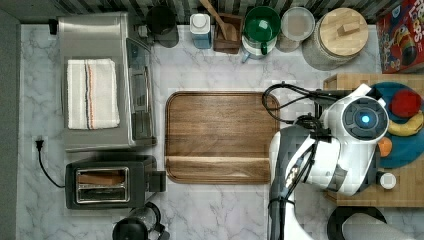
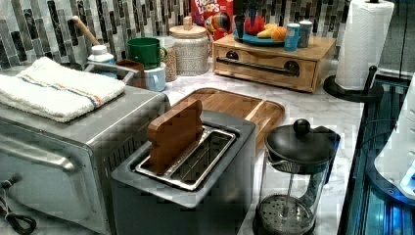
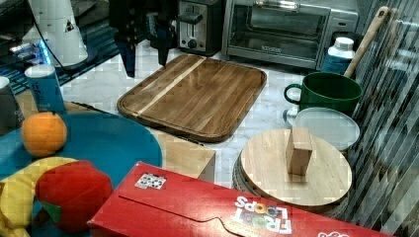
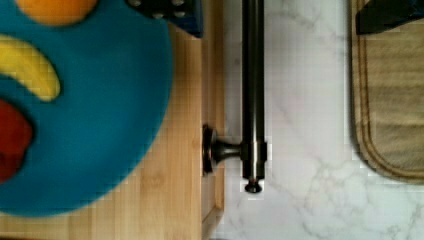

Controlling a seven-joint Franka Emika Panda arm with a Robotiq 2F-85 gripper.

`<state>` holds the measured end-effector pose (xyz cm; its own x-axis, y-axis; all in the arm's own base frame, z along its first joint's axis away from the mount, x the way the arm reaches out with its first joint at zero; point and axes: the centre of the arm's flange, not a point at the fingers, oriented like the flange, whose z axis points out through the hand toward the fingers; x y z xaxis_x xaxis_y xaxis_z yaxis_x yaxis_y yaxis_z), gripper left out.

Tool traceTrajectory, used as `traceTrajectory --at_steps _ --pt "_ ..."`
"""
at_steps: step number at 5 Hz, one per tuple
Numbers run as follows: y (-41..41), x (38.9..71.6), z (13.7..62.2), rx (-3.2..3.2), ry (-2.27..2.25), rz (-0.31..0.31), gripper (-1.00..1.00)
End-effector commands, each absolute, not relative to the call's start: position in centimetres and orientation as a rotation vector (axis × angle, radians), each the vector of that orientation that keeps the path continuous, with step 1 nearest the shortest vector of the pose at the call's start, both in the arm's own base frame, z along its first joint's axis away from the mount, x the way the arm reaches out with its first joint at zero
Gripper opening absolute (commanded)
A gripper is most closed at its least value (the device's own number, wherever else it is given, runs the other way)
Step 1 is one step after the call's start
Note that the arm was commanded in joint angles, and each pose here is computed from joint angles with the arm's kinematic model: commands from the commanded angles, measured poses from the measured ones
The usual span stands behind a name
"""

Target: Open the drawer.

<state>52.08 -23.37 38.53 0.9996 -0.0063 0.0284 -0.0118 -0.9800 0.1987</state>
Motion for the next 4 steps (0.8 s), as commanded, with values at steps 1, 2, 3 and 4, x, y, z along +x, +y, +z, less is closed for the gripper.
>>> traceTrajectory --at_steps 1,2,3,4 --pt "-22.5 53.3 31.2 2.974 0.029 0.023 1.0" --pt "-22.1 52.6 29.4 2.973 -0.042 0.032 1.0" --pt "-21.8 52.5 28.2 2.961 -0.137 -0.025 1.0" --pt "-22.4 52.8 28.3 2.958 -0.146 -0.083 1.0"
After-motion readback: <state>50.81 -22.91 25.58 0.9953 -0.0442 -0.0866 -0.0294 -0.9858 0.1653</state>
